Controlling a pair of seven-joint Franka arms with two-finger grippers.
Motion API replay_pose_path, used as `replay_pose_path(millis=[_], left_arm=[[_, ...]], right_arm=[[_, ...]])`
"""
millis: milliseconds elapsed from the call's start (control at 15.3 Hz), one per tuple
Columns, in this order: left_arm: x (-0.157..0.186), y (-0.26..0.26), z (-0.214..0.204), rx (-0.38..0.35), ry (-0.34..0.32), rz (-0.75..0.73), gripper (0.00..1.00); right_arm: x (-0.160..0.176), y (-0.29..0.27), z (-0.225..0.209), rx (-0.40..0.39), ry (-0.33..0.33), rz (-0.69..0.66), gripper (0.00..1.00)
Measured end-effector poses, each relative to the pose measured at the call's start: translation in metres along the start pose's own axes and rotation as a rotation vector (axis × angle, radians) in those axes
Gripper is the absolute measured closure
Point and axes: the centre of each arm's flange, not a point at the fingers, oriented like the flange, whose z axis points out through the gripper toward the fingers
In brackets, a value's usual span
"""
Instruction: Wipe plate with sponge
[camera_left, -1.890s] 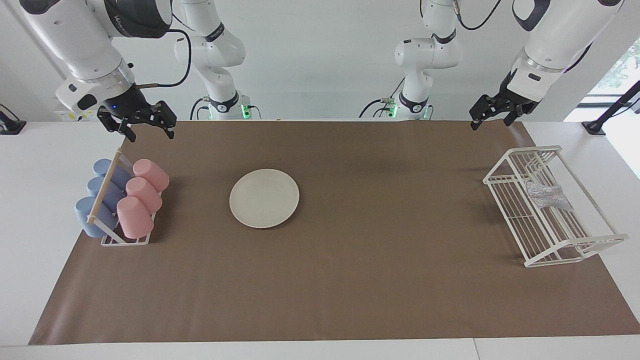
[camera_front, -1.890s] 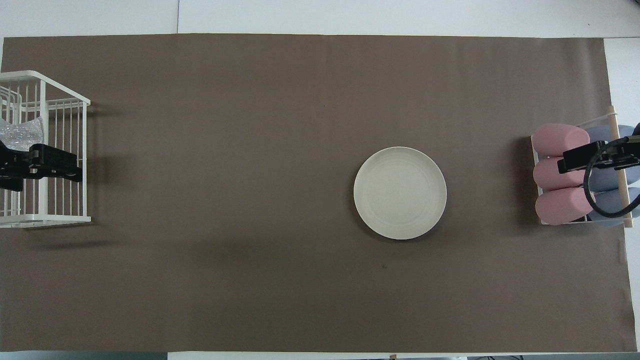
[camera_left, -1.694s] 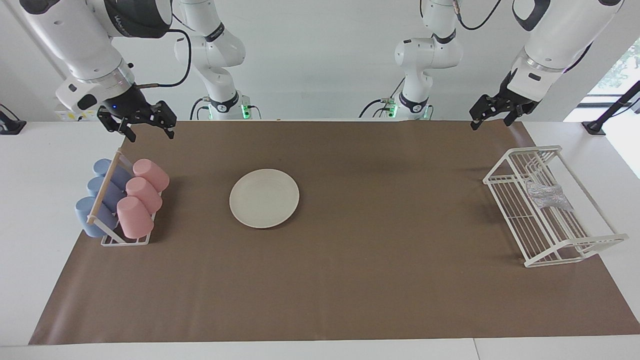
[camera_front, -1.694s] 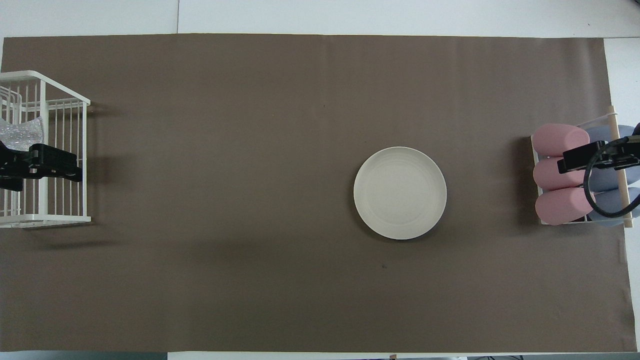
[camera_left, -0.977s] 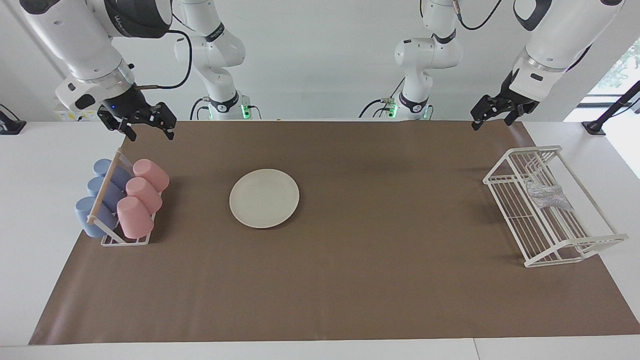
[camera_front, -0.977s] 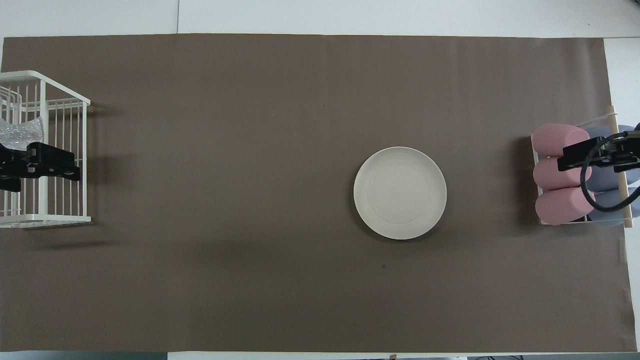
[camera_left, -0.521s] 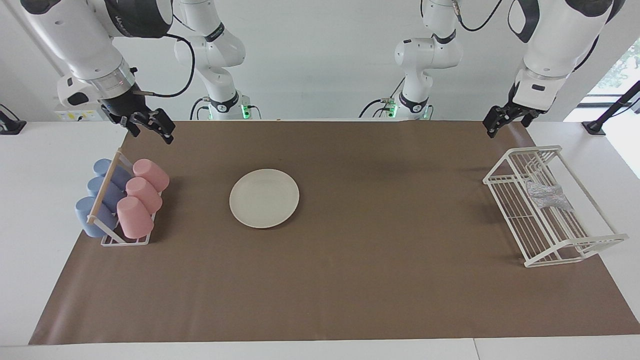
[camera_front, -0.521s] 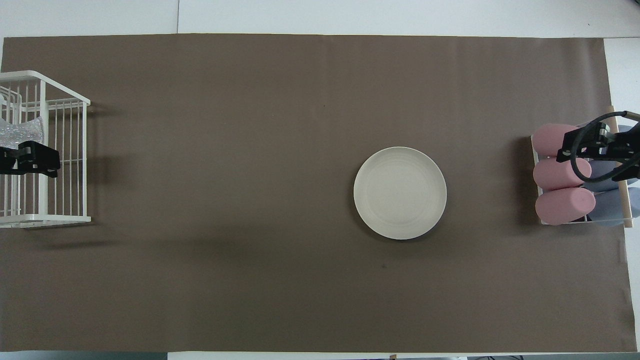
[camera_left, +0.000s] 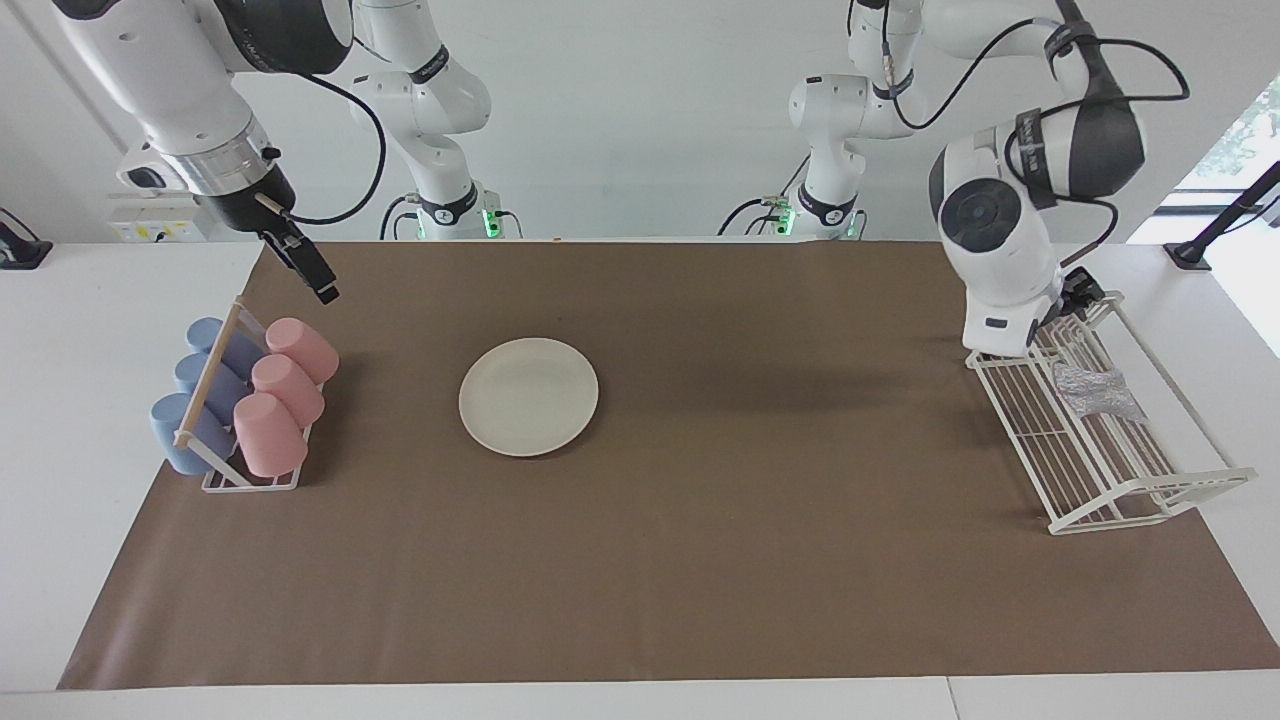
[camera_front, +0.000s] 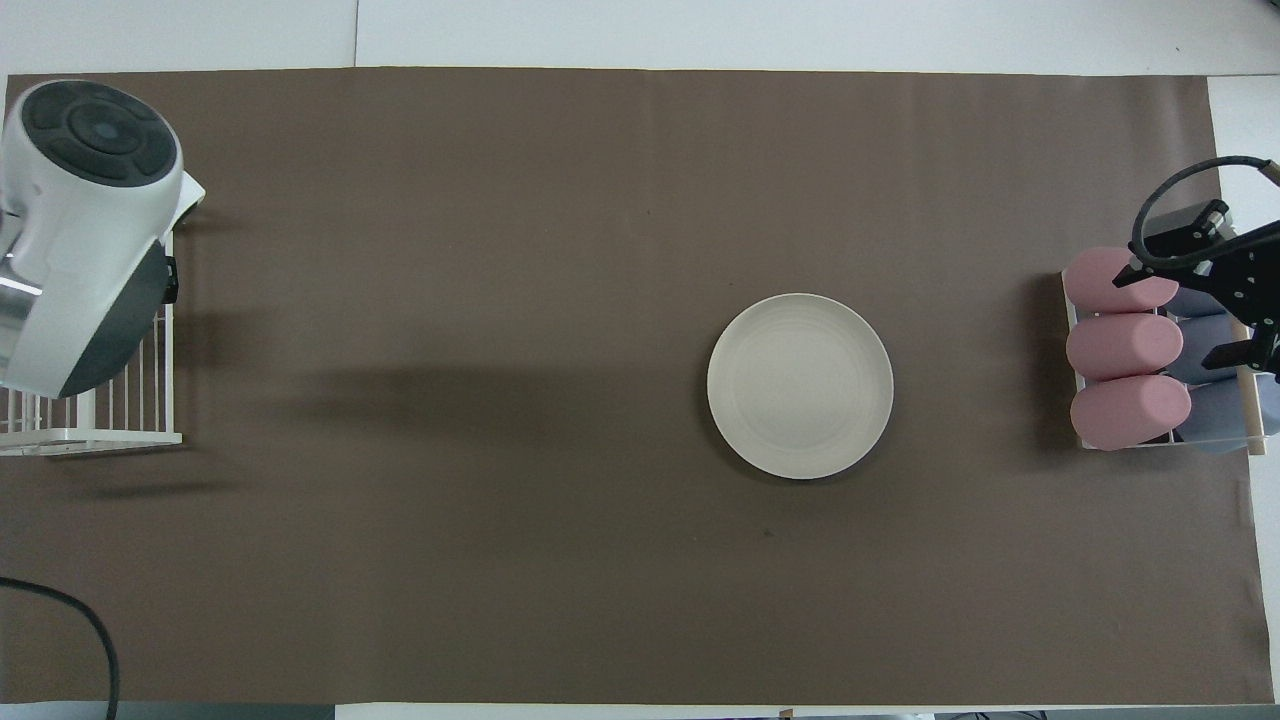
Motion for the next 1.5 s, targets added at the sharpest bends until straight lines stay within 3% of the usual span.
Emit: replay_pose_path(millis=[326, 977, 1499], left_arm=[[0.028, 0.042, 0.053, 0.21, 0.045, 0.083, 0.0], [0.037, 0.036, 0.065, 0.224, 0.072, 0.067, 0.03], [0.038, 0.037, 0.071, 0.213, 0.084, 0.032, 0.9]], right_arm=[[-0.001, 0.0, 0.002, -0.008, -0.007, 0.079, 0.0], [-0.035, -0.024, 0.002, -0.03, -0.012, 0.557, 0.0], [-0.096, -0.061, 0.005, -0.045, -0.024, 0.612, 0.0]])
